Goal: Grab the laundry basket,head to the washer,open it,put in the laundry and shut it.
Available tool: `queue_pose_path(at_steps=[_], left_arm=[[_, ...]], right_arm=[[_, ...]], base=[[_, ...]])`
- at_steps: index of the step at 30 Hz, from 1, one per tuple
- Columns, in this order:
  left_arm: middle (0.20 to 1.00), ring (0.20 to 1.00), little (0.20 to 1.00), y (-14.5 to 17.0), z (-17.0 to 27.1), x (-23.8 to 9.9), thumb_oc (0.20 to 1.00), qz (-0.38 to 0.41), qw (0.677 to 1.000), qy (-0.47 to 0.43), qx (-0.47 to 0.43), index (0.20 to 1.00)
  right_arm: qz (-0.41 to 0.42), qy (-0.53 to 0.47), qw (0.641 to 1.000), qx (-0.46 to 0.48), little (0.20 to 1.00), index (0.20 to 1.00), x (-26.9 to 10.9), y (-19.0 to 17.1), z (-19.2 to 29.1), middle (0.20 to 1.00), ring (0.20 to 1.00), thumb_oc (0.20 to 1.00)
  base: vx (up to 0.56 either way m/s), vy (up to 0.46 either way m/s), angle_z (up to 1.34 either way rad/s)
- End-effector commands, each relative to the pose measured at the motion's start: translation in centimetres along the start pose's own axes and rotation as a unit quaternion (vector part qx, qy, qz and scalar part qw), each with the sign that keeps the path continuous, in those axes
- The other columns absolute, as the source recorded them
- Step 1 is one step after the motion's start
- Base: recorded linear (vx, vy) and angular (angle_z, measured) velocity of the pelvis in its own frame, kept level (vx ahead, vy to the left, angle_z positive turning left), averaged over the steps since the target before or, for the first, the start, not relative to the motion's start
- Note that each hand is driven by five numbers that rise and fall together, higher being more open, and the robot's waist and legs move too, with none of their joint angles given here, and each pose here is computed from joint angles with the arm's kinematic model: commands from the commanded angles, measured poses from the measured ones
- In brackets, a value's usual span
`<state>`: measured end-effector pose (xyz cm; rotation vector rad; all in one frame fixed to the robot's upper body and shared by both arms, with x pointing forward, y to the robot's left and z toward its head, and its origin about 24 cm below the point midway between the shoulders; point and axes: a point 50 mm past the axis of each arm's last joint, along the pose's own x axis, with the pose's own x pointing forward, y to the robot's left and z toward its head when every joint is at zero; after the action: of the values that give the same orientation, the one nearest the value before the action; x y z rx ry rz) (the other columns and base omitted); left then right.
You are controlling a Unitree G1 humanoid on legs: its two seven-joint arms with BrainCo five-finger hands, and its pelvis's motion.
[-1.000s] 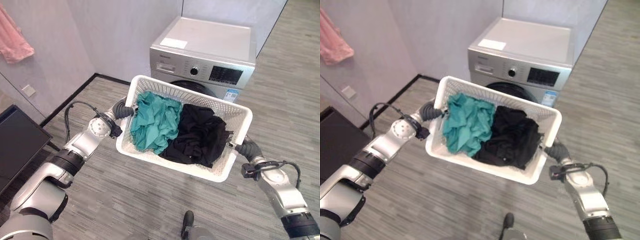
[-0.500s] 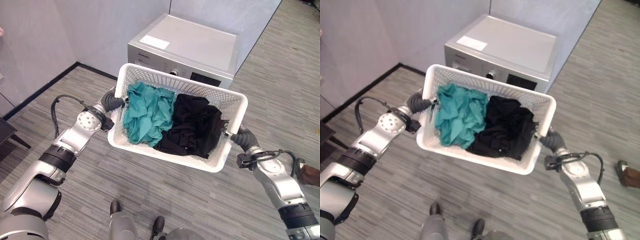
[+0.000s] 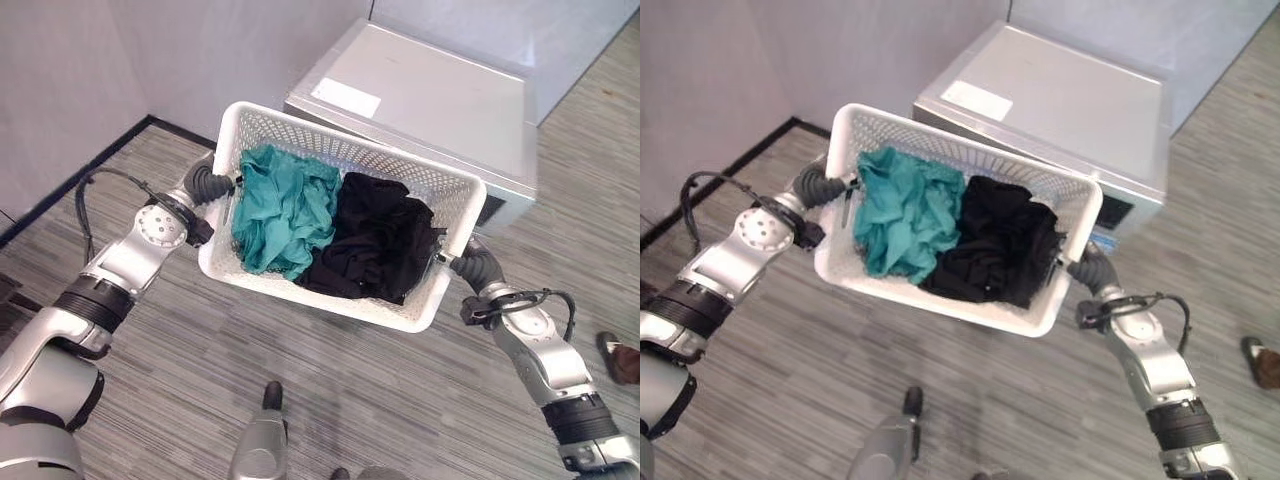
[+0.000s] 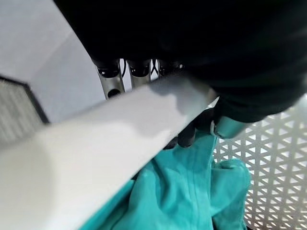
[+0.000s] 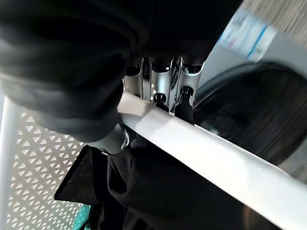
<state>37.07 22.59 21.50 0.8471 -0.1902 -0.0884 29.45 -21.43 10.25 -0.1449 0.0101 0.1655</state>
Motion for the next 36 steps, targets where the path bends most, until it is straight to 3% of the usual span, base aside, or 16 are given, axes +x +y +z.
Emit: queue_pose_path(at_steps=[1, 10, 14, 22, 36], left_arm=[[0.200, 0.200, 0.200, 3.0, 8.4, 0.7, 0.200, 0.044, 0.983, -0.178, 0.005, 0.200], [0.200, 0.200, 0.200, 5.8, 11.5, -0.8, 0.200, 0.031, 0.972, -0.235, 0.004, 0.200], [0.200, 0.200, 0.200, 4.2, 12.7, -0.4, 0.200, -0.025, 0.969, -0.244, 0.017, 0.200], [0.200, 0.200, 0.200, 0.9, 14.1, 1.8, 0.200, -0.061, 0.968, -0.243, 0.003, 0.200], [0.200, 0.200, 0.200, 2.5, 15.2, 3.7, 0.200, -0.050, 0.976, -0.206, 0.059, 0.200]], right_arm=[[0.025, -0.145, 0.989, -0.027, 0.200, 0.200, 1.6, 0.7, 6.4, 0.200, 0.200, 0.200], [0.010, -0.171, 0.984, -0.040, 0.200, 0.200, 0.5, -0.9, 8.1, 0.200, 0.200, 0.200], [0.009, -0.169, 0.984, -0.062, 0.200, 0.200, -0.2, -1.7, 8.5, 0.200, 0.200, 0.200], [0.009, -0.160, 0.984, -0.083, 0.200, 0.200, -0.4, -2.2, 8.6, 0.200, 0.200, 0.200], [-0.041, -0.174, 0.976, -0.123, 0.200, 0.200, 0.1, -5.7, 12.2, 0.200, 0.200, 0.200]], base=[[0.23, 0.327, -0.68], [0.13, 0.011, -0.16], [0.09, -0.074, 0.30], [0.04, -0.070, 0.17], [0.00, -0.130, -0.04]])
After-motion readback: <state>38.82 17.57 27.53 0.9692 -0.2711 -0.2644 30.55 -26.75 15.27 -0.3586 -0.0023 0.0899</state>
